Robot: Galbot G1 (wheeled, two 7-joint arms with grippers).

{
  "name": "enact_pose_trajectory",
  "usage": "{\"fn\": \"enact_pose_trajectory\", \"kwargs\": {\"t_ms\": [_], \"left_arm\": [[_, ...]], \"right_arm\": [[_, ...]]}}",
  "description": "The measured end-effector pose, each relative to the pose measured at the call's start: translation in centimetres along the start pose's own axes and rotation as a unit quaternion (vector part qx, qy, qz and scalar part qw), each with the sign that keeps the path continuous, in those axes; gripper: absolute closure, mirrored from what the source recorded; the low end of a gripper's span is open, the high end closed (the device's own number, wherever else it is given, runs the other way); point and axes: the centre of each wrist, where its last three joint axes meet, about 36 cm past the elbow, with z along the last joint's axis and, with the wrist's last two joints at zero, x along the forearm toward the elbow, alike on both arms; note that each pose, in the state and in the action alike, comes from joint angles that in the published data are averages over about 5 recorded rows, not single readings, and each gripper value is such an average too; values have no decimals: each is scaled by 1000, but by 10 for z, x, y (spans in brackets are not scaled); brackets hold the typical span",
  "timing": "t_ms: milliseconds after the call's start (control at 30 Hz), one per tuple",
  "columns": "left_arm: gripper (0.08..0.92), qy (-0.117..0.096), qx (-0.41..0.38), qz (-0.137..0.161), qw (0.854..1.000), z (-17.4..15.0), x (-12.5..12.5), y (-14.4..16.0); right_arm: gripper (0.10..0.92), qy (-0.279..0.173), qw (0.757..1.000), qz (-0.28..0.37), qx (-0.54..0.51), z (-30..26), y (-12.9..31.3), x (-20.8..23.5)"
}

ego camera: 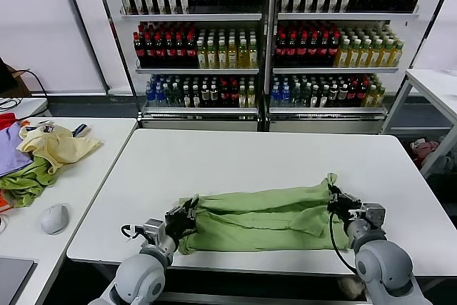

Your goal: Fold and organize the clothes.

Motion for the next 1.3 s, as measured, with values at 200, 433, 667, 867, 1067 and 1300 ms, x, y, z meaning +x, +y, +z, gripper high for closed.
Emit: {"fn": "enact_pose_trajectory", "kwargs": {"t_ms": [200,433,667,867,1067,1300], "left_arm": [[537,-14,-14,-25,999,1,9,-8],[329,-15,-8,-66,998,9,13,-29],[238,0,1,-113,994,21,6,-54],[409,22,13,-142,990,32,0,-69],[582,36,23,-150,988,37,-3,-76],[781,35,35,-154,987,33,-5,-64]], "right_arm": [[606,-1,1000,7,13,3,0,11],[406,-1,1000,12,17,10,1,21],[228,1,1000,13,16,16,2,25],[200,0,1000,13,15,17,3,25],[200,-6,1000,12,13,16,3,26],[200,-14,1000,9,13,13,5,26]]}}
